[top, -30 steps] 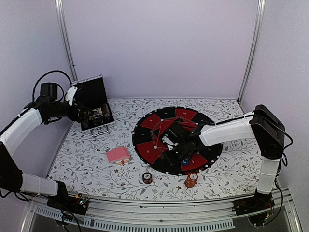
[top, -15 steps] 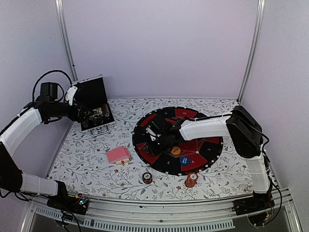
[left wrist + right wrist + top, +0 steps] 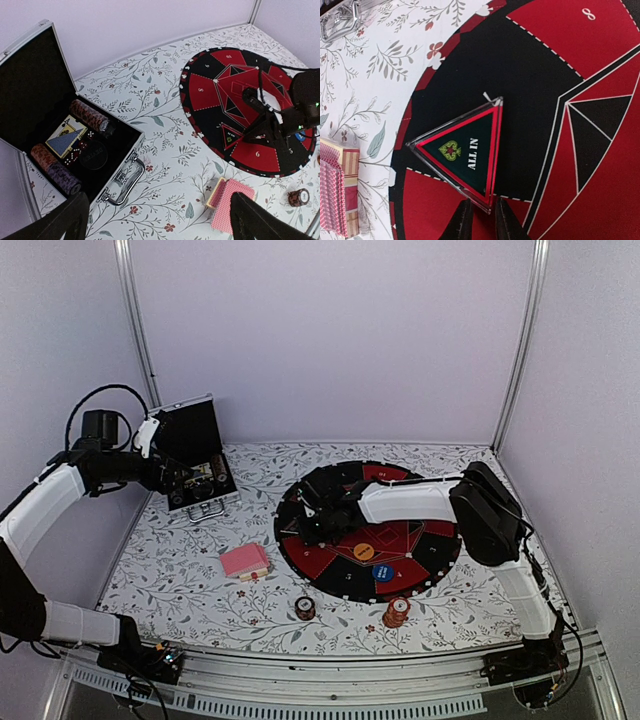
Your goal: Distribute texas hold em gaming equipment
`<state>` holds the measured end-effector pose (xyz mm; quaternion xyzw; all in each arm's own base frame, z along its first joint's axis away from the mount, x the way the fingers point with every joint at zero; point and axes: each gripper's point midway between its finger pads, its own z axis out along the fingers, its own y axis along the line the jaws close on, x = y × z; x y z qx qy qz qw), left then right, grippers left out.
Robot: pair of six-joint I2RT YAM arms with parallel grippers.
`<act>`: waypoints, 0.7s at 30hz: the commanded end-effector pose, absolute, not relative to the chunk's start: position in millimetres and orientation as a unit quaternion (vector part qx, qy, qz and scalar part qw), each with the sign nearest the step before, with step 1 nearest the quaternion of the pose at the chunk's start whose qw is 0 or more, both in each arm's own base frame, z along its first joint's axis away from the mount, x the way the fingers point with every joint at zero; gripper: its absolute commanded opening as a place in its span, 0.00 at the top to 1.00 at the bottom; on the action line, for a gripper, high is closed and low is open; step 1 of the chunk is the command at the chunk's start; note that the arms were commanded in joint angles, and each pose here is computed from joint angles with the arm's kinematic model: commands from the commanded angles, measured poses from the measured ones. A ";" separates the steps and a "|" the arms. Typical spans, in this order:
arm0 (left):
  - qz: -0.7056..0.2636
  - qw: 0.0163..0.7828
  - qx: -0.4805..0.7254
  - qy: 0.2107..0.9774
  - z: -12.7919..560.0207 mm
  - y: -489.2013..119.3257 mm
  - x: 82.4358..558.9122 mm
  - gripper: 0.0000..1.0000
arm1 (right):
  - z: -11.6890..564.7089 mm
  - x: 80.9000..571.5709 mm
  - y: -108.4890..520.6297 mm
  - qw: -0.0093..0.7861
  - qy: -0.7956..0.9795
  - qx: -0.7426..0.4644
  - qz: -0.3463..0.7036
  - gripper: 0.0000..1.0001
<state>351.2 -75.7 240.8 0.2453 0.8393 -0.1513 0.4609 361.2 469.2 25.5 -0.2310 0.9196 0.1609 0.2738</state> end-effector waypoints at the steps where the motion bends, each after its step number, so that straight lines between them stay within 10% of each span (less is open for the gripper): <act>1: -0.158 0.474 0.252 0.829 255.8 -81.6 349.5 0.00 | 23.4 378.3 447.2 0.284 0.930 -0.192 0.133 0.76; 21: -0.173 0.468 0.263 0.826 260.6 -90.3 343.2 0.00 | 47.6 297.4 336.9 0.262 0.948 -0.145 0.105 0.20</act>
